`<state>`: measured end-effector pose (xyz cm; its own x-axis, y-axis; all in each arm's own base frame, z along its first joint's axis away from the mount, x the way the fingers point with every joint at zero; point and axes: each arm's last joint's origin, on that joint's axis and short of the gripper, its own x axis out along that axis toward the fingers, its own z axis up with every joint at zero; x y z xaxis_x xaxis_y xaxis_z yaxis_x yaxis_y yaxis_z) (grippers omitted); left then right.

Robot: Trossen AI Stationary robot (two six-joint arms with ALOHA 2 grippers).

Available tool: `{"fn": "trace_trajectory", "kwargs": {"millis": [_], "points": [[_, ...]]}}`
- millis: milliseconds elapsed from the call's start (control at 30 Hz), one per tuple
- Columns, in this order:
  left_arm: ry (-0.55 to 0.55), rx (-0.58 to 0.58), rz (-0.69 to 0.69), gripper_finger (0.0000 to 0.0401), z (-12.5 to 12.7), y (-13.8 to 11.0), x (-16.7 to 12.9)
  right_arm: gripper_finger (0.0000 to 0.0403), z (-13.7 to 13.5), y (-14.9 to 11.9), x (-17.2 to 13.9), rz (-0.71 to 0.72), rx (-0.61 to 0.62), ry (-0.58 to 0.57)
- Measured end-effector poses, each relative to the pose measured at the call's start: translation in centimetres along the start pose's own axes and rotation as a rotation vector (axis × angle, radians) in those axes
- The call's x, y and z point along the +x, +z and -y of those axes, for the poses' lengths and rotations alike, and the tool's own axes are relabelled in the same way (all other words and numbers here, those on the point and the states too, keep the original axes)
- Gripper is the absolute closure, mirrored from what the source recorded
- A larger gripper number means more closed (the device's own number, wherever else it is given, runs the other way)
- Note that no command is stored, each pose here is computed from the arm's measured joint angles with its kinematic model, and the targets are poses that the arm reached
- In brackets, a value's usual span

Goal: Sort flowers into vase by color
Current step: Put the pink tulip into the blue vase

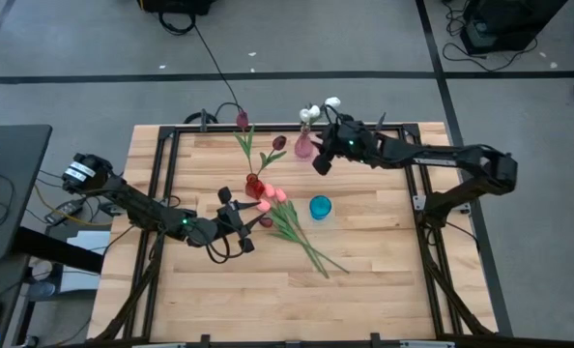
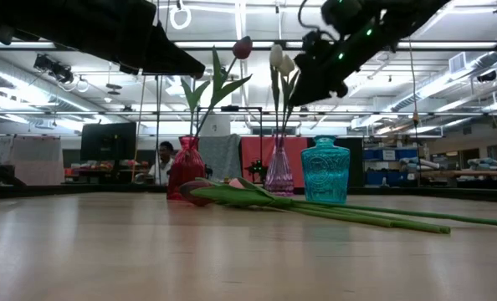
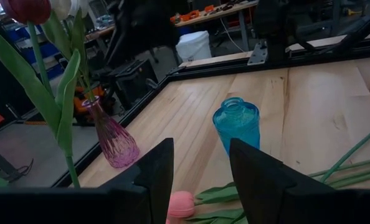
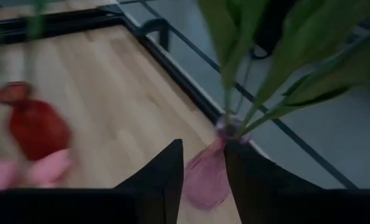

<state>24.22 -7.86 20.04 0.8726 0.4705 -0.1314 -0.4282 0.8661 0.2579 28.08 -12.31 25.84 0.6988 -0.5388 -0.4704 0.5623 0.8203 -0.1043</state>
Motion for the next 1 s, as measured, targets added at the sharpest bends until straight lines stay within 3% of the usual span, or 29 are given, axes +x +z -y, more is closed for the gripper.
{"fn": "trace_trajectory", "kwargs": {"millis": [167,267,400,700,1000], "points": [[0.000,0.005,-0.004,0.0241,0.0,-0.1,0.0,0.0274,-2.3,1.0,-4.2,0.040,0.030,0.110],[-0.001,0.010,-0.008,0.0241,0.0,-0.1,0.0,0.0274,-5.1,0.9,-6.2,0.045,0.024,0.193],[-0.001,0.012,-0.010,0.0241,0.0,-0.1,0.0,0.0274,-9.5,-0.4,-7.4,0.027,-0.024,0.216],[-0.007,0.012,-0.007,0.0241,0.0,0.0,-0.2,0.0275,-16.6,-4.3,-5.2,-0.127,-0.039,0.301],[-0.058,0.053,0.004,0.0241,0.1,0.7,-1.6,0.0275,-21.0,-3.5,-1.5,-0.376,-0.210,0.286]]}}
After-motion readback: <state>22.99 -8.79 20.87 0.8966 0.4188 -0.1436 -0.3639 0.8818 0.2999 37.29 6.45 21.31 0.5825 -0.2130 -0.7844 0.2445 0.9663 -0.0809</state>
